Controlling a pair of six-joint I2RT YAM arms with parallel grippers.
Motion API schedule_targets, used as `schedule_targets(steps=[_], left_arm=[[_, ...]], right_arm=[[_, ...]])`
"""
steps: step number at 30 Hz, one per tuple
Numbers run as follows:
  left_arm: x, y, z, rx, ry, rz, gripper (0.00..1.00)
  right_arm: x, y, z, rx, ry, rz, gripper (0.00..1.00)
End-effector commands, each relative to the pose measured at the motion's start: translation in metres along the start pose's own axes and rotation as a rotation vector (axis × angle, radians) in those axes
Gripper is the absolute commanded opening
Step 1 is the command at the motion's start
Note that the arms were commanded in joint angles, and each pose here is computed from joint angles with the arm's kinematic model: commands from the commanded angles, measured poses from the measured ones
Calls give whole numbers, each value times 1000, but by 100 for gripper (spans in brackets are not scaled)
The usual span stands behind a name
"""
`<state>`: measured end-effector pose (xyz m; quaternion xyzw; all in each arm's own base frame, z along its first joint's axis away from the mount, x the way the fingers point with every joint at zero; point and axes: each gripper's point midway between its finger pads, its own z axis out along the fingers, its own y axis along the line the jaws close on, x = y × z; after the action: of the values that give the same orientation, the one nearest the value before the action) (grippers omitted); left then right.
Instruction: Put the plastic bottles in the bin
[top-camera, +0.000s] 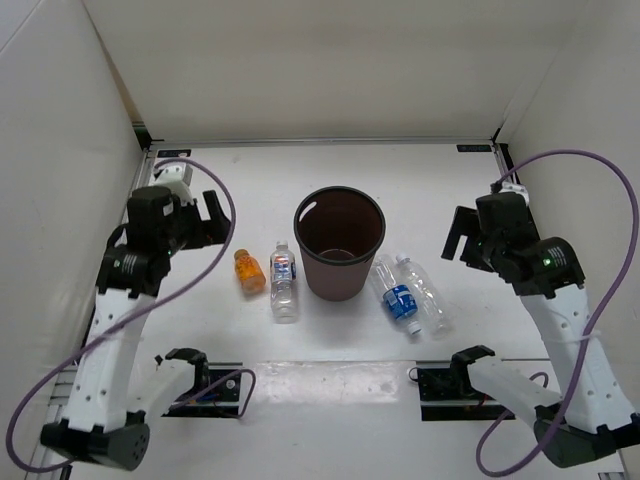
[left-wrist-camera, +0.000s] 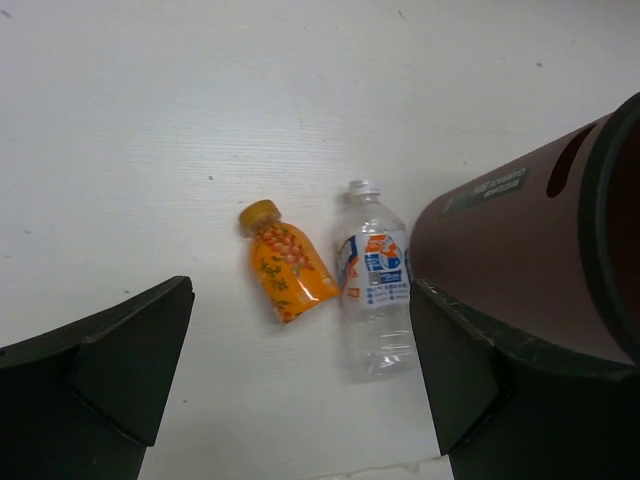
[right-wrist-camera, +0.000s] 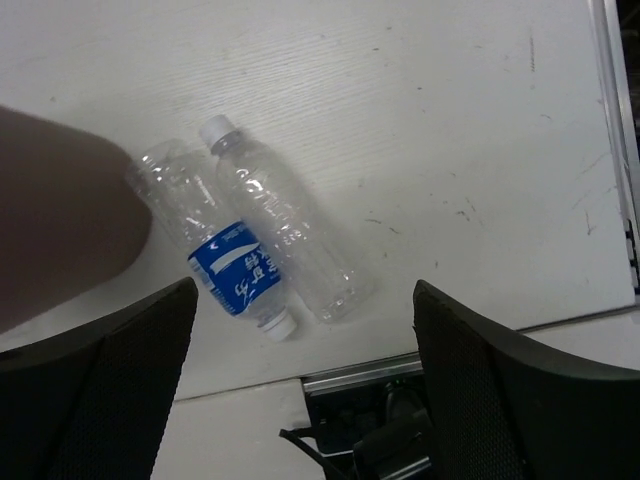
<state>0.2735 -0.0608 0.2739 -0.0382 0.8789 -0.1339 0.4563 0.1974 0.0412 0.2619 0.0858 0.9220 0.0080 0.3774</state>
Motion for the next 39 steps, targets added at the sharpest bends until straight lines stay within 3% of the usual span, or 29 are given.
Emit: schedule_targets(steps=[1,6,10,14,18,39], left_arm=[[2,20,-34,-174,-95,130,100],[17,23,-44,-225,-81,194,100],[26,18,-43,-192,-50,201,100],[24,15,-42,-173,-52,202,100],[24,13,-43,-165,-54,201,100],[25,8,-44,-134,-54,204,100]], right_arm=[[0,-21,6,97,24,95,90],[5,-12,18,13,79,92,90],[16,0,38,-11,186,58,90],[34,22,67,-83,371,70,90],[57,33,89,-236,541,245,90],[120,30,152,-97,738,367,90]])
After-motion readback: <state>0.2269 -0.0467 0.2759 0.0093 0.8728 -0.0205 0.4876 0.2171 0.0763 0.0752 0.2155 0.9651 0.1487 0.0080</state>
